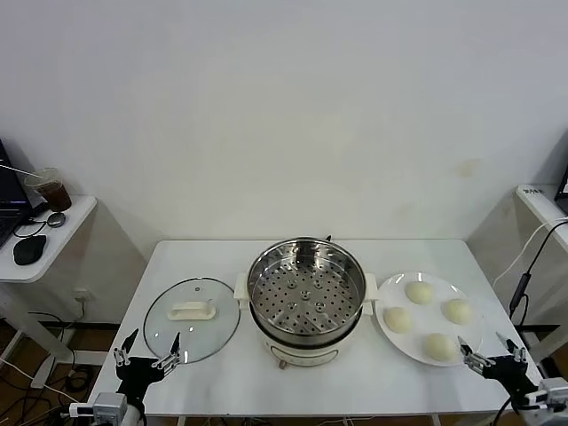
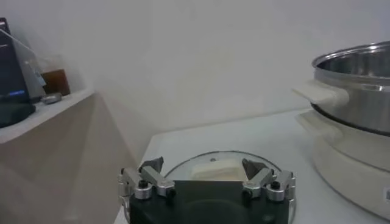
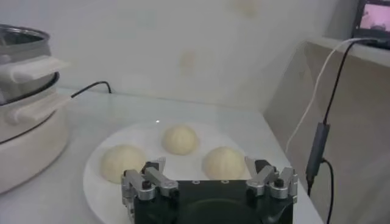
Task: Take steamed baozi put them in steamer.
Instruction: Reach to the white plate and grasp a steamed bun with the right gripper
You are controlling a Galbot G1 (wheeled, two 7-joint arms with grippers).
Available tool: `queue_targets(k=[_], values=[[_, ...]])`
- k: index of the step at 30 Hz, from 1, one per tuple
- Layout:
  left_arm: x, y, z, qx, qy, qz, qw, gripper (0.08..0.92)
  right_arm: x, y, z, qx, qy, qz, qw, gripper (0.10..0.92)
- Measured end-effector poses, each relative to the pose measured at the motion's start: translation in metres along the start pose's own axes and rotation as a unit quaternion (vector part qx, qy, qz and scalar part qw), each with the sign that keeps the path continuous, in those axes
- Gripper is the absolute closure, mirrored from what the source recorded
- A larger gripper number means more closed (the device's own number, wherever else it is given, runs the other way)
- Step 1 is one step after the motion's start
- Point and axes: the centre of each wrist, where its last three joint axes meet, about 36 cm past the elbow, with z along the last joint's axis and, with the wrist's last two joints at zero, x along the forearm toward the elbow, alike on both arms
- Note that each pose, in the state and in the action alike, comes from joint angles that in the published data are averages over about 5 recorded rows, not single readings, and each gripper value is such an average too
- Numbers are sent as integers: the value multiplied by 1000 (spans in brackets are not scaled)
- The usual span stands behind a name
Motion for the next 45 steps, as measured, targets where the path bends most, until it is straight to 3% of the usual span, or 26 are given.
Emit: queue_targets(k=[6, 12, 20, 31, 45], values=[[1, -3, -5, 2, -7, 0, 1000, 177, -35, -28, -38, 97, -2, -18, 995, 200], [4, -7, -9, 5, -13, -4, 1000, 177, -81, -64, -92, 248, 15, -67, 966, 200], [7, -11, -12, 9, -16, -10, 1000, 177, -139, -87, -158, 396, 71, -171, 899, 200], [14, -12, -10, 14, -11, -22, 1000, 177, -227, -68, -194, 509, 155, -309, 788, 200], [12, -15, -8, 21, -11, -23, 999, 177, -294, -26, -200, 574, 211, -383, 692, 200]])
